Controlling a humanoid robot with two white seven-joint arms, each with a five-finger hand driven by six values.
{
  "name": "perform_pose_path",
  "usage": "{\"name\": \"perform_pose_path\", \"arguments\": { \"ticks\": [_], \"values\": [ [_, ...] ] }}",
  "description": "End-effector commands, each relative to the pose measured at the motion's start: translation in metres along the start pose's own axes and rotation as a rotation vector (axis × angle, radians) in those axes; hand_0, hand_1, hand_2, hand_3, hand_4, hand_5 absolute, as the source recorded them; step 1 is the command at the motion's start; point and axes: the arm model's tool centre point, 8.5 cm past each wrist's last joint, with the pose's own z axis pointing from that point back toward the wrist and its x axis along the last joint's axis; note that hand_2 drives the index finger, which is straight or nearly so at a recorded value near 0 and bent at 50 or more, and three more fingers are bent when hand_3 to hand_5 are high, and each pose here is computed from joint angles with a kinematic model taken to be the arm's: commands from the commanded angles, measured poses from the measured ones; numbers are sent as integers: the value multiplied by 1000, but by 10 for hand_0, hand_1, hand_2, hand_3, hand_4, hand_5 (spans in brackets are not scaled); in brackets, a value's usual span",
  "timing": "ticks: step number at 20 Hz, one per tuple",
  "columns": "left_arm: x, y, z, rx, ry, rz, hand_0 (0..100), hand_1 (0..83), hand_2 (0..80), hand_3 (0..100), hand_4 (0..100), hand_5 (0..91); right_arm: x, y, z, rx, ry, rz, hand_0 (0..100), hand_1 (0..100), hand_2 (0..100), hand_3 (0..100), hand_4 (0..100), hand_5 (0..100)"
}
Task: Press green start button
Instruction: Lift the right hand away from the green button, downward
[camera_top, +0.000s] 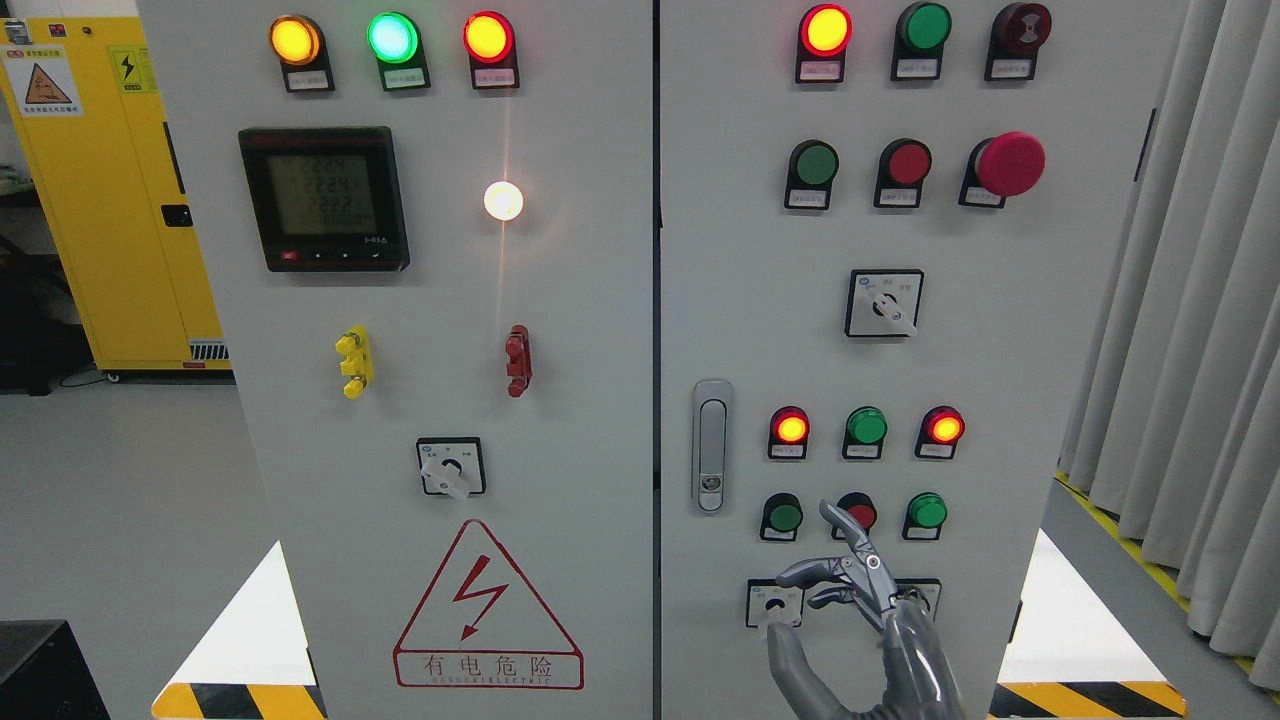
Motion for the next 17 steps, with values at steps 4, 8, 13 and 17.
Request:
{"name": "perform_pose_path", "arguments": {
  "ticks": [4, 8, 13, 17],
  "values": [
    [0, 0, 0, 1, 1, 0, 120, 556, 0, 0, 0, 0, 5, 12, 11, -12, 8, -194, 389, 533, 0, 18, 77, 71],
    [0, 0, 0, 0, -1, 0, 120, 556, 0, 0, 0, 0, 3, 13, 13, -12, 16, -195, 376, 534, 0, 18, 77, 69],
    [0, 0, 0, 0, -1, 0, 120, 556, 0, 0, 0, 0, 2, 13, 14, -12, 20, -197, 367, 535, 0, 22, 84, 70],
    [0, 0, 0, 0, -1, 0, 120, 556, 0, 0, 0, 0, 2, 13, 14, -12, 20, -197, 359, 537, 0, 34, 98, 78]
  ]
}}
